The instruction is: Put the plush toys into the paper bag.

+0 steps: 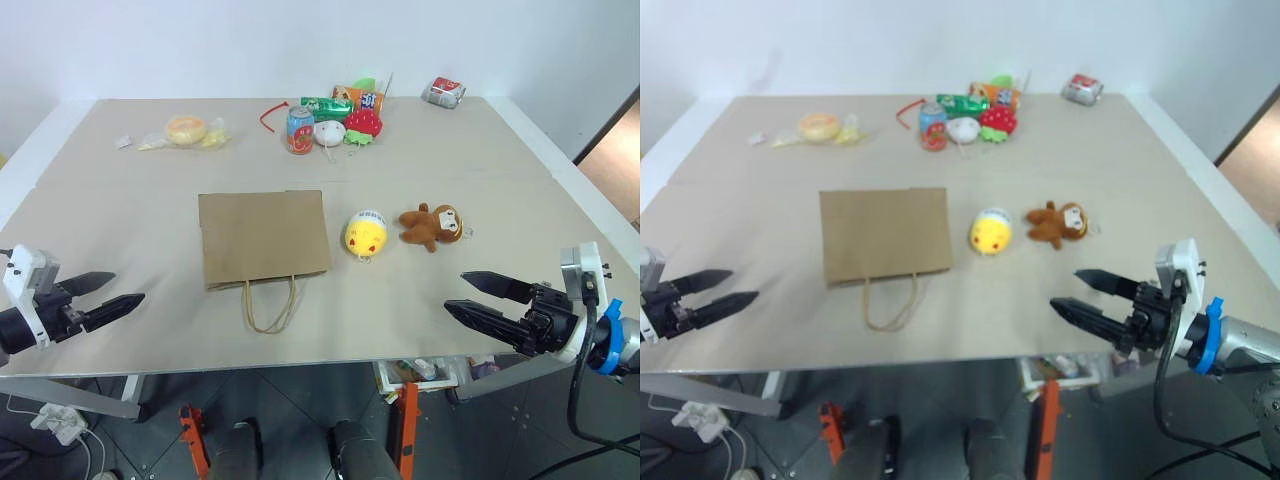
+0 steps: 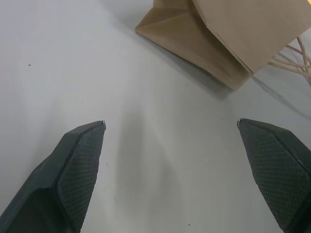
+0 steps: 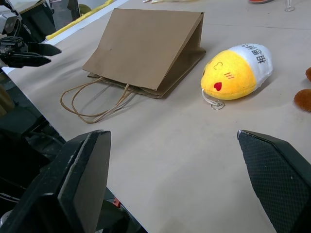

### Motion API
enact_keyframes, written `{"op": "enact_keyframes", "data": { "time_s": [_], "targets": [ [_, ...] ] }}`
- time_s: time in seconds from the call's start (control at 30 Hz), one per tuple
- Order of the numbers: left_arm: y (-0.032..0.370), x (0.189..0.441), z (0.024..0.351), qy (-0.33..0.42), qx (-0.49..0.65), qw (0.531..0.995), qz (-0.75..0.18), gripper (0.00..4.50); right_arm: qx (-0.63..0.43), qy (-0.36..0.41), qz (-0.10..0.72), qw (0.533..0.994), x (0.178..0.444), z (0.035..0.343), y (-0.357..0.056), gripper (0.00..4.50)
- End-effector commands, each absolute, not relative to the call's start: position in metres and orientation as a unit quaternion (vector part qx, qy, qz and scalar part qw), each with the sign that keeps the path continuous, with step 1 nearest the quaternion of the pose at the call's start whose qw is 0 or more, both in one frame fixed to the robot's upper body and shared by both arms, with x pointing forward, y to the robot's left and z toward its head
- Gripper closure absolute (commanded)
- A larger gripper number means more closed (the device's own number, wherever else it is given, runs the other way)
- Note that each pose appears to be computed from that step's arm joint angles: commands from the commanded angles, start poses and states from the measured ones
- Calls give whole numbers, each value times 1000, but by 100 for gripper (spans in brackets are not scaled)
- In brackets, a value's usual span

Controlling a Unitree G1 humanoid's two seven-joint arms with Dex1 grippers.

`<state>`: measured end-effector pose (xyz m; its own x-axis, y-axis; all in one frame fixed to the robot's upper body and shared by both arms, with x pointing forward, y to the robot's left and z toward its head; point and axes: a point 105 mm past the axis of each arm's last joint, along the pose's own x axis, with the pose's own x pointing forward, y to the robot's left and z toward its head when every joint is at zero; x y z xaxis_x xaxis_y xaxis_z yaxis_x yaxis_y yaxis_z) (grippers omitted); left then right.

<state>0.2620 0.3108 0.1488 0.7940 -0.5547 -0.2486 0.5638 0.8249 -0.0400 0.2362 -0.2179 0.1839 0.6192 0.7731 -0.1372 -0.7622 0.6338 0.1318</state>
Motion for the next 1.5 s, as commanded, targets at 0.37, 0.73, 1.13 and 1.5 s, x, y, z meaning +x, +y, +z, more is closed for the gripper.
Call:
{"op": "enact_keyframes", "data": {
  "time_s": [0.37, 0.73, 1.13, 1.5],
  "targets": [
    [180, 275, 172, -6, 369, 739, -564, 0, -38, 100, 512, 852, 226, 181, -169, 2],
    [134, 287, 161, -97, 464, 602, -642, 0, -33, 79, 504, 860, 227, 184, -161, 2],
    [124, 297, 164, -115, 454, 600, -649, 0, -24, 71, 493, 867, 226, 182, -158, 2],
    [115, 303, 166, -132, 452, 590, -656, 368, -20, 61, 498, 865, 225, 185, -153, 0]
  ]
}}
